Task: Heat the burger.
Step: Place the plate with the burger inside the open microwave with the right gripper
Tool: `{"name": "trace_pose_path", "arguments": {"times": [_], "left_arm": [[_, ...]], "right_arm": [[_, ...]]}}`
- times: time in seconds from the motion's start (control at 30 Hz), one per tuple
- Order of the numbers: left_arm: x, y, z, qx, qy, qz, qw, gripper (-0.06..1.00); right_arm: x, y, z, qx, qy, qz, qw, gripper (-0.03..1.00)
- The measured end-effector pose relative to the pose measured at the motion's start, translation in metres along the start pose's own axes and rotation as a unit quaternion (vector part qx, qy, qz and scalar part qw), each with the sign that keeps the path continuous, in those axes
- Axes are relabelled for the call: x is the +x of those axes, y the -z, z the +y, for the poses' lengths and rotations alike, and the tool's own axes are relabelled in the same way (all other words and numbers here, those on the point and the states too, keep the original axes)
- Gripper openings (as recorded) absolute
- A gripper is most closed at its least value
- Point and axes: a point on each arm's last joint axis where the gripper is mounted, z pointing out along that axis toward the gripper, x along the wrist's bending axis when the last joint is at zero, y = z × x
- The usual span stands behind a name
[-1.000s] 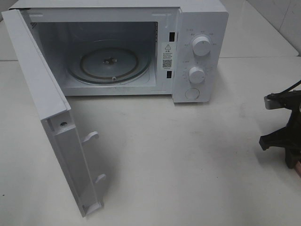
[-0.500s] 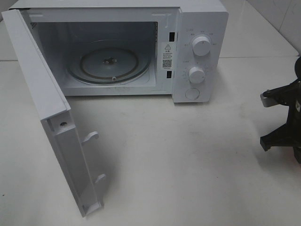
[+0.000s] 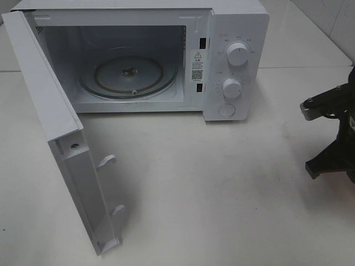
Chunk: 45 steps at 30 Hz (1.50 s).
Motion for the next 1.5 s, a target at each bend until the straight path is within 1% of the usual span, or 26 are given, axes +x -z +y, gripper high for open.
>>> {"name": "trace_pose_path", "arguments": {"times": [0.17, 0.5, 0.7, 0.73, 0.8, 0.83, 0.87, 0.93, 0.97, 1.03, 1.23, 1.3, 1.33, 1.4, 1.5], "left_arm": [[0.000, 0.000, 0.000, 0.000, 0.000, 0.000, 1.000, 0.99], [0.000, 0.000, 0.000, 0.000, 0.000, 0.000, 1.000, 0.99], [0.000, 0.000, 0.000, 0.000, 0.000, 0.000, 1.000, 0.99], [0.000, 0.000, 0.000, 0.000, 0.000, 0.000, 1.000, 0.99], [0.000, 0.000, 0.000, 0.000, 0.000, 0.000, 1.000, 0.99], [0.000, 0.000, 0.000, 0.000, 0.000, 0.000, 1.000, 0.99], [0.000, 0.000, 0.000, 0.000, 0.000, 0.000, 1.000, 0.99], [0.000, 0.000, 0.000, 0.000, 0.000, 0.000, 1.000, 0.99], [0.000, 0.000, 0.000, 0.000, 0.000, 0.000, 1.000, 0.99], [0.000, 0.000, 0.000, 0.000, 0.000, 0.000, 1.000, 0.99], [0.000, 0.000, 0.000, 0.000, 0.000, 0.000, 1.000, 0.99], [0.000, 0.000, 0.000, 0.000, 0.000, 0.000, 1.000, 0.99], [0.000, 0.000, 0.000, 0.000, 0.000, 0.000, 1.000, 0.99], [0.000, 0.000, 0.000, 0.000, 0.000, 0.000, 1.000, 0.99], [0.000, 0.000, 0.000, 0.000, 0.000, 0.000, 1.000, 0.99]], "right_arm": [[0.009, 0.012, -0.008, -0.016, 0.021, -0.003, 1.000, 0.05], [0.025, 0.024, -0.030, -0.027, 0.056, -0.008, 0.998, 0.05], [0.037, 0.039, -0.041, -0.041, 0.092, -0.017, 0.995, 0.05], [0.043, 0.044, -0.044, -0.047, 0.110, -0.020, 0.993, 0.05], [0.045, 0.045, -0.045, -0.049, 0.116, -0.021, 0.992, 0.05], [0.051, 0.049, -0.048, -0.052, 0.133, -0.024, 0.989, 0.05], [0.051, 0.049, -0.048, -0.052, 0.133, -0.024, 0.989, 0.05], [0.058, 0.052, -0.052, -0.054, 0.156, -0.031, 0.986, 0.05], [0.058, 0.052, -0.052, -0.054, 0.156, -0.031, 0.986, 0.05], [0.067, 0.058, -0.058, -0.059, 0.184, -0.038, 0.980, 0.05], [0.076, 0.063, -0.064, -0.065, 0.210, -0.043, 0.975, 0.05], [0.085, 0.069, -0.071, -0.078, 0.238, -0.044, 0.967, 0.05], [0.085, 0.069, -0.071, -0.078, 0.238, -0.044, 0.967, 0.05], [0.091, 0.074, -0.077, -0.086, 0.260, -0.048, 0.961, 0.05], [0.094, 0.075, -0.079, -0.088, 0.268, -0.049, 0.958, 0.05]]}}
